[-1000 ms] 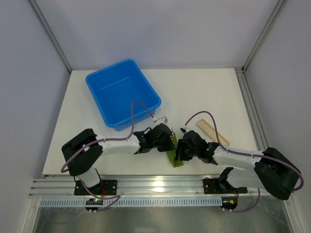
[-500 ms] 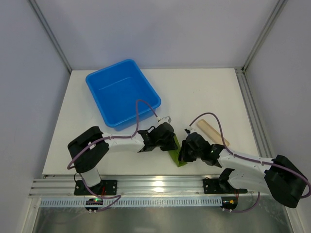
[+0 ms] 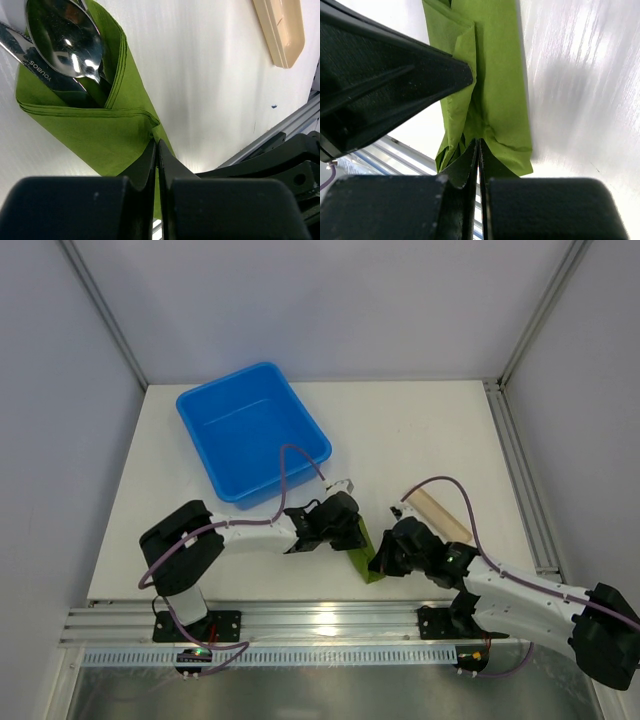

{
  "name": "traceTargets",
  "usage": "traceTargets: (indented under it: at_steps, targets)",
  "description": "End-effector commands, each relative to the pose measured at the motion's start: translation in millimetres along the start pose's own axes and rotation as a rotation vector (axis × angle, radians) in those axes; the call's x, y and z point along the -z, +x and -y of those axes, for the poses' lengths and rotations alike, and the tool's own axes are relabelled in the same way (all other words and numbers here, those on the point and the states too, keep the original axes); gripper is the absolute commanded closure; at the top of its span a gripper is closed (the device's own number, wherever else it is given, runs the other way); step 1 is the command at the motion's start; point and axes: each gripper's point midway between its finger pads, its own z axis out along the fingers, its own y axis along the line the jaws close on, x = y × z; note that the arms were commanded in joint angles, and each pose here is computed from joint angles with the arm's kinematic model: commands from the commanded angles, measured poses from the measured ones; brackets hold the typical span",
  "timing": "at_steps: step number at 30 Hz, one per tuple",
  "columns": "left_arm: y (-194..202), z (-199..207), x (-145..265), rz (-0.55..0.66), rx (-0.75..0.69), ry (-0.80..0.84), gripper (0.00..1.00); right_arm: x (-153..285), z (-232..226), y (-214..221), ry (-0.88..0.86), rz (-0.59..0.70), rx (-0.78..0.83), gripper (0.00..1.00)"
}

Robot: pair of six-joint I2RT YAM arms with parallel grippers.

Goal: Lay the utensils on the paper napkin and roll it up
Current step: Roll the napkin at the center of the board.

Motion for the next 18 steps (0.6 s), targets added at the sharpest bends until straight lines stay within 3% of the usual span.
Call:
traceTargets:
  at_steps: [1, 18]
  targets:
    - [-10, 22, 0, 0.031, -0.022, 0.052, 1.0, 0, 0, 5, -0.011, 0.002, -0.016, 0.96]
    - [-7, 31, -2, 0.028, -0.035, 0.059, 1.0, -7, 14, 26, 0.009, -0.027, -0.023, 0.96]
